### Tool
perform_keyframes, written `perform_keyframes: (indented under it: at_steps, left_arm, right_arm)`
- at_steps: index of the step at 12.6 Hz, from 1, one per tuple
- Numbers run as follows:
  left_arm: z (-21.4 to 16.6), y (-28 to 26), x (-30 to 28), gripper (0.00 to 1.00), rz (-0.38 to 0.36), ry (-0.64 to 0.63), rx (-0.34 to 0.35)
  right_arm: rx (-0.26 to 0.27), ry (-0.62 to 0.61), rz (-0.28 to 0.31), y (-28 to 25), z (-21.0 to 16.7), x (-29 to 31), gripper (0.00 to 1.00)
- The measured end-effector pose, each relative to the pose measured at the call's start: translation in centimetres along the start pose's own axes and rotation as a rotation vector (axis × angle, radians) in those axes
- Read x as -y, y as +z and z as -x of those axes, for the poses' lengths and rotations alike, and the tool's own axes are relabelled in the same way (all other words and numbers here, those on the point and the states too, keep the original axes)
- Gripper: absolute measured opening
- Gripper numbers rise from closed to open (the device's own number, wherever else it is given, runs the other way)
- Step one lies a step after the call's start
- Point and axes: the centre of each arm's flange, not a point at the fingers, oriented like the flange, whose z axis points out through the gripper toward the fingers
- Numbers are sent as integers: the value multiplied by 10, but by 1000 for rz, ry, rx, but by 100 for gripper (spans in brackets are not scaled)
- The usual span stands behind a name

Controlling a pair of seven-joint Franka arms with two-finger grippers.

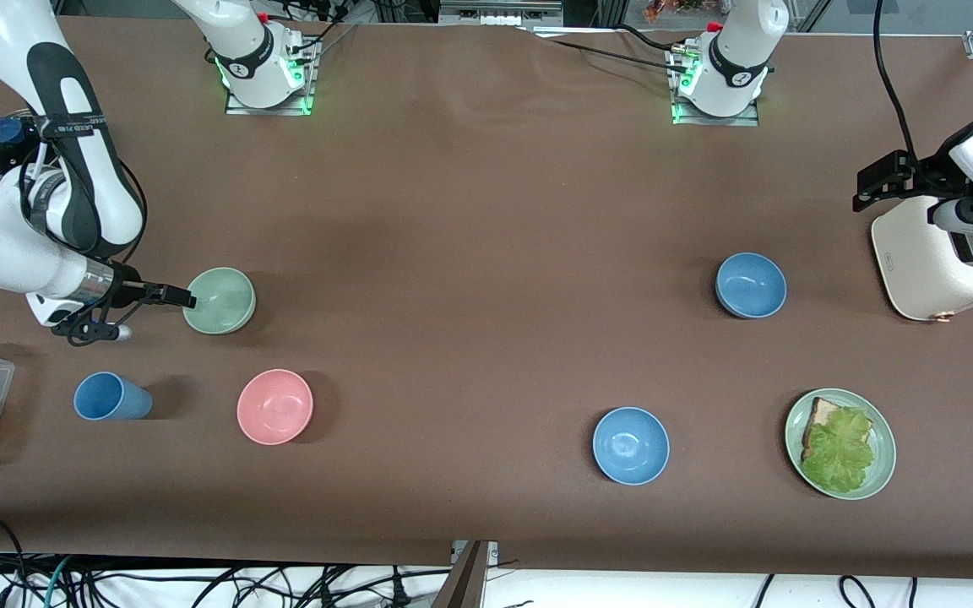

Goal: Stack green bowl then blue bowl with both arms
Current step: 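Reach the right gripper down to the light green bowl's rim, then close the right gripper on the green bowl rim and lift it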

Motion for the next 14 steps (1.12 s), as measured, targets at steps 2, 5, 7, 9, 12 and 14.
perform_keyframes:
  at_steps: [2, 5, 7, 9, 12, 14]
  left_arm:
    - [0, 0, 0, 100, 0, 0, 0]
    - [0, 0, 0, 100, 0, 0, 0]
    - [0, 0, 0, 100, 0, 0, 0]
    - [0, 0, 0, 100, 0, 0, 0]
    - [0, 0, 0, 100, 0, 1, 0]
    - [0, 0, 0, 100, 0, 1, 0]
  right_arm:
    - [-4, -11, -1, 13, 6, -3, 100]
    - [15, -29, -6, 28, 13, -5, 100]
    - [22, -43, -30, 36, 16, -6, 100]
    - [25, -45, -45, 40, 18, -6, 93]
    - [27, -45, -47, 41, 18, -6, 54]
    - [28, -46, -47, 42, 18, -6, 30]
